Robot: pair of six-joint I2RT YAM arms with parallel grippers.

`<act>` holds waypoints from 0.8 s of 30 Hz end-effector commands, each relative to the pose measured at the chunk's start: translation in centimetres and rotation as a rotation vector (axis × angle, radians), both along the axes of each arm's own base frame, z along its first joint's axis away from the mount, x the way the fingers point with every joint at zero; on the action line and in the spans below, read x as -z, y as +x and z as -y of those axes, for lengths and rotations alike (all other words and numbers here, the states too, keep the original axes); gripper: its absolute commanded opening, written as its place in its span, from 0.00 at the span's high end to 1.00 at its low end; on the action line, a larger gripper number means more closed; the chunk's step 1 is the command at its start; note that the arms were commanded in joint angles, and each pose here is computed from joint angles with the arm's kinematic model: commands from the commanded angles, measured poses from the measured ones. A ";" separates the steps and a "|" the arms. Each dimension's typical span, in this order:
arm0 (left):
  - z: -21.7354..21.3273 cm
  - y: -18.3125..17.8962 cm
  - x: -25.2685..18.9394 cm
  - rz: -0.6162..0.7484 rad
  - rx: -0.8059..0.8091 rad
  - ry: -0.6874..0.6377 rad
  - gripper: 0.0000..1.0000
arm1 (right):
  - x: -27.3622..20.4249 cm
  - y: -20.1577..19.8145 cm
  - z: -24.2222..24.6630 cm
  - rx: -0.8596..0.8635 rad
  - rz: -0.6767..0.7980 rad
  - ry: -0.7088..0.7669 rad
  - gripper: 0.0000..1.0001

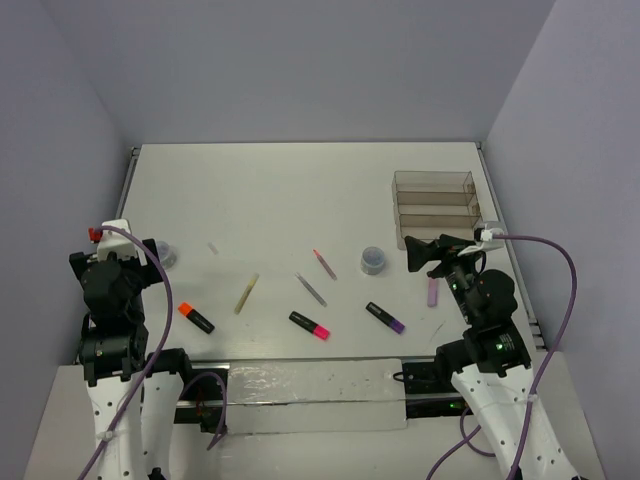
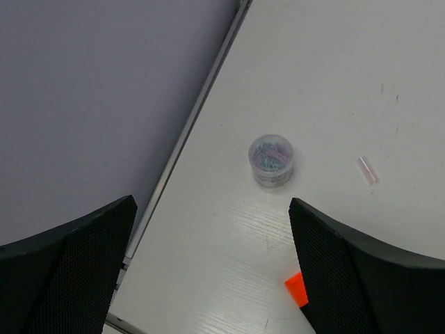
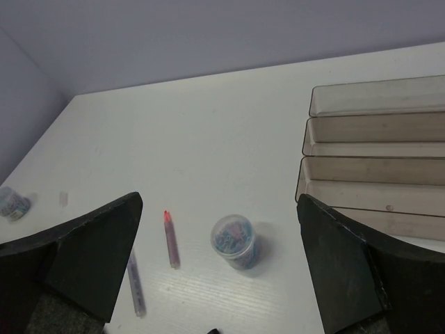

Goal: Sort the stationery into containers
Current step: Pick up the pen from the center of the board.

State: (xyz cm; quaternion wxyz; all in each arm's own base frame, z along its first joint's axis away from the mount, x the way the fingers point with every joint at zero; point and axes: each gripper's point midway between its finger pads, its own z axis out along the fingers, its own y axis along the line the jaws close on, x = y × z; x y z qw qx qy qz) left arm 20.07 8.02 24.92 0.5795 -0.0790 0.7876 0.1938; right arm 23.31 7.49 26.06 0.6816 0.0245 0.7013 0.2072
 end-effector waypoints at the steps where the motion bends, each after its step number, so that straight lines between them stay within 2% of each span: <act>1: 0.6 0.4 -1.2 0.032 0.041 -0.006 0.01 | -1.1 0.1 0.1 0.009 0.021 0.001 0.00; 4: 1.3 0.7 -2.3 0.062 0.086 -0.009 0.01 | -1.1 0.1 0.3 0.026 0.003 0.022 0.00; 7: 3.9 1.5 -4.4 0.083 0.250 -0.006 0.01 | -1.8 0.2 0.2 0.024 -0.003 0.049 0.00; 10: 6.4 3.3 -7.0 0.118 0.359 -0.122 0.01 | -2.9 0.2 -0.6 -0.010 -0.019 0.079 0.00; 11: 7.6 4.5 -8.1 0.109 0.404 -0.198 0.02 | -3.1 0.2 -0.8 -0.024 -0.023 0.077 0.00; 12: 8.5 5.5 -8.3 0.088 0.396 -0.333 0.07 | -3.5 0.2 -1.1 -0.041 -0.028 0.076 0.00; 15: 9.1 8.8 -6.8 -0.023 0.326 -0.543 0.14 | -3.7 0.4 -1.5 -0.053 -0.047 0.100 0.00; 18: 9.1 12.3 -1.1 -0.222 0.176 -0.736 0.19 | -3.6 0.7 -1.6 -0.048 -0.064 0.111 0.01; 20: 8.9 13.5 1.2 -0.270 0.124 -0.762 0.19 | -3.5 0.7 -1.4 -0.042 -0.075 0.098 0.04; 24: 8.0 15.3 3.7 -0.295 0.007 -0.678 0.19 | -2.8 0.8 -1.0 -0.018 -0.106 0.073 0.06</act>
